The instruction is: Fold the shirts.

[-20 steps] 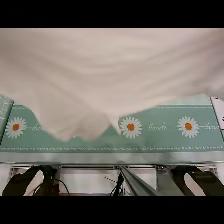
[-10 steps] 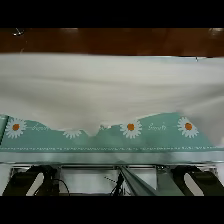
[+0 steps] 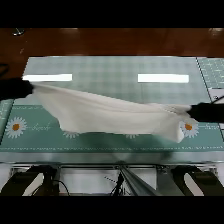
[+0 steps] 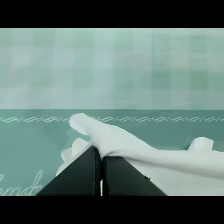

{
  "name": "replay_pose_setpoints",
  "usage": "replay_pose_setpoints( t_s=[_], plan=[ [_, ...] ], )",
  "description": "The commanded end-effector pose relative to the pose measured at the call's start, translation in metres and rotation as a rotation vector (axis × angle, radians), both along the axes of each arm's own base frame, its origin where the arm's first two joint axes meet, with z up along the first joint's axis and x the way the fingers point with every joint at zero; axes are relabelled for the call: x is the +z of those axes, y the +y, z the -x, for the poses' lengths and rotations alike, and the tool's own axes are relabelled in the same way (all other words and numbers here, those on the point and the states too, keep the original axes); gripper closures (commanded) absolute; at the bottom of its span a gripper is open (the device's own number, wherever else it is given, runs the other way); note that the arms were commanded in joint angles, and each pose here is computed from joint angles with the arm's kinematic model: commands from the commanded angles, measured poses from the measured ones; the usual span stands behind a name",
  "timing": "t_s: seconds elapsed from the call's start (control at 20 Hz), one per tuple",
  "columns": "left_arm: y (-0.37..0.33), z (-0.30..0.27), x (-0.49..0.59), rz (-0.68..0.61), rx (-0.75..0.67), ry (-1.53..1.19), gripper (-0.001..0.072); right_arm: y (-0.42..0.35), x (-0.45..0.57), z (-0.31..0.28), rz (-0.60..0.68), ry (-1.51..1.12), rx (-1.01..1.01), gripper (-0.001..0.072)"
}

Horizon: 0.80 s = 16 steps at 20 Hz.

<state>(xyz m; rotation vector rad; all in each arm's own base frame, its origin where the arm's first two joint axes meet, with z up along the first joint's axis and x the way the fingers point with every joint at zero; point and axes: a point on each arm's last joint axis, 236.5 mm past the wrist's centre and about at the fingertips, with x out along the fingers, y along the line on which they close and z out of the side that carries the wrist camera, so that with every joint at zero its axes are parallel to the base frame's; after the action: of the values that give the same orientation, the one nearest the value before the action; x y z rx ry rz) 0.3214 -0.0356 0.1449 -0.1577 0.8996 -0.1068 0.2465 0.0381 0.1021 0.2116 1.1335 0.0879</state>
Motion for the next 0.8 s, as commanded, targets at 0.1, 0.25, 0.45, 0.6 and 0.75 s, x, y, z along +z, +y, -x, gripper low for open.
replay_pose_setpoints(
  t_s=[0.1, 0.25, 0.45, 0.6, 0.75],
  plan=[
    [-0.035, -0.089, -0.080, 0.208, 0.026, 0.130, 0.0688, -0.005, -0.075, -0.103, -0.090, 0.031, -0.114, 0.0677],
    [-0.050, -0.117, -0.098, 0.292, 0.033, 0.185, 0.0688, -0.006, -0.091, -0.150, -0.210, 0.080, -0.184, 0.0677],
    [-0.064, -0.118, -0.105, 0.353, 0.026, 0.230, 0.0088, 0.002, -0.086, -0.186, -0.385, 0.079, -0.233, 0.0272],
    [-0.043, -0.078, -0.119, 0.229, -0.094, 0.380, 0.0003, -0.001, -0.073, -0.174, -0.390, 0.102, -0.117, 0.0081],
    [0.010, 0.002, -0.149, 0.139, -0.138, 0.655, 0.0005, -0.059, -0.081, -0.123, -0.239, 0.216, -0.073, 0.0092]
  ],
)
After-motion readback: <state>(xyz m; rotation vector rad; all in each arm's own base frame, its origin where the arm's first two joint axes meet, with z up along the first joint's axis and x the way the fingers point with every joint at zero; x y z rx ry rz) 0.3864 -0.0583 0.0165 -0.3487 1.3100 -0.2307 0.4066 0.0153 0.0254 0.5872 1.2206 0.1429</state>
